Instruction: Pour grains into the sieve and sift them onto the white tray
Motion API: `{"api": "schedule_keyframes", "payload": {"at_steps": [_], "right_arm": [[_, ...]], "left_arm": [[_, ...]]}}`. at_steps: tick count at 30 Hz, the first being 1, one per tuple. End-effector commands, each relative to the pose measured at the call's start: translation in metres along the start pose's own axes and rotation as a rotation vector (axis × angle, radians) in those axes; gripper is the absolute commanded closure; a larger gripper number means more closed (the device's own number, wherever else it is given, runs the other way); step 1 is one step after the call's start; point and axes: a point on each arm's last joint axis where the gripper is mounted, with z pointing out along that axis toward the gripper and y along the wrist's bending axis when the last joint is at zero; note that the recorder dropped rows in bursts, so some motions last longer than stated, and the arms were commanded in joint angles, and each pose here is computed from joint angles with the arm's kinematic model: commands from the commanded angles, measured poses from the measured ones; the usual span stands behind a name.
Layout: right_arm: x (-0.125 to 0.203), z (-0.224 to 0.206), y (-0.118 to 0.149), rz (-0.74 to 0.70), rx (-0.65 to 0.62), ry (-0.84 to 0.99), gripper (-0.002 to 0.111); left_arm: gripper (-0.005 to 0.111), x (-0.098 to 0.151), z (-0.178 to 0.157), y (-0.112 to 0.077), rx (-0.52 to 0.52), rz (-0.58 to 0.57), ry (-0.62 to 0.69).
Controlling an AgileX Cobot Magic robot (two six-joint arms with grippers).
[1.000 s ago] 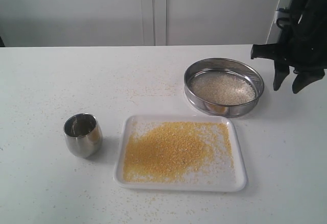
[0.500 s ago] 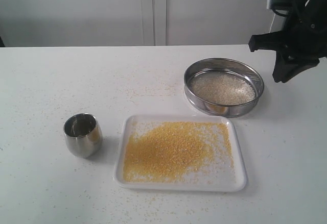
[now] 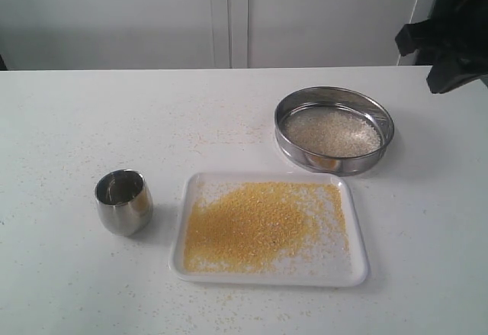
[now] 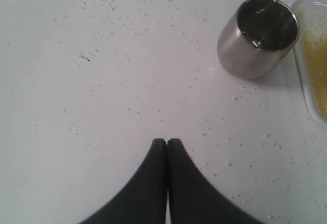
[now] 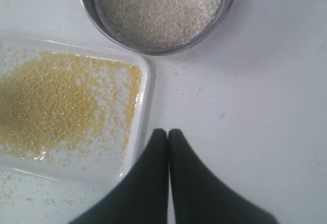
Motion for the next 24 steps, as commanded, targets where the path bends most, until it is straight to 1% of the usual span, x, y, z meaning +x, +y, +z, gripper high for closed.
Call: {"api": "schedule_keyframes", "payload": {"at_steps": [1,2,5,6,10,16,20,24], "right_arm": [[0.036,-0.031,0.003,-0.059,0.025,-0.189,0.108],[0.042,-0.036,0.003,-0.060,0.028,-0.222,0.108],[0.081,-0.063,0.006,-0.070,0.040,-0.370,0.108],[0.087,-0.066,0.007,-0.071,0.042,-0.392,0.108],[0.140,-0.086,0.010,-0.081,0.055,-0.524,0.108],[0.198,-0.093,0.012,-0.092,0.067,-0.641,0.108],[0.236,-0.088,0.012,-0.091,0.072,-0.734,0.108],[0.259,-0.079,0.011,-0.085,0.075,-0.858,0.108]], "left_arm": [[0.107,0.003,0.001,0.000,0.004,-0.012,0.008],[0.107,0.003,0.001,0.000,0.004,-0.012,0.008],[0.107,0.003,0.001,0.000,0.004,-0.012,0.008],[0.107,0.003,0.001,0.000,0.004,-0.012,0.008],[0.107,0.003,0.001,0.000,0.004,-0.012,0.008],[0.107,0.003,0.001,0.000,0.004,-0.012,0.008],[0.107,0.003,0.001,0.000,0.004,-0.012,0.008],[0.107,0.003,0.001,0.000,0.004,-0.012,0.008]]}}
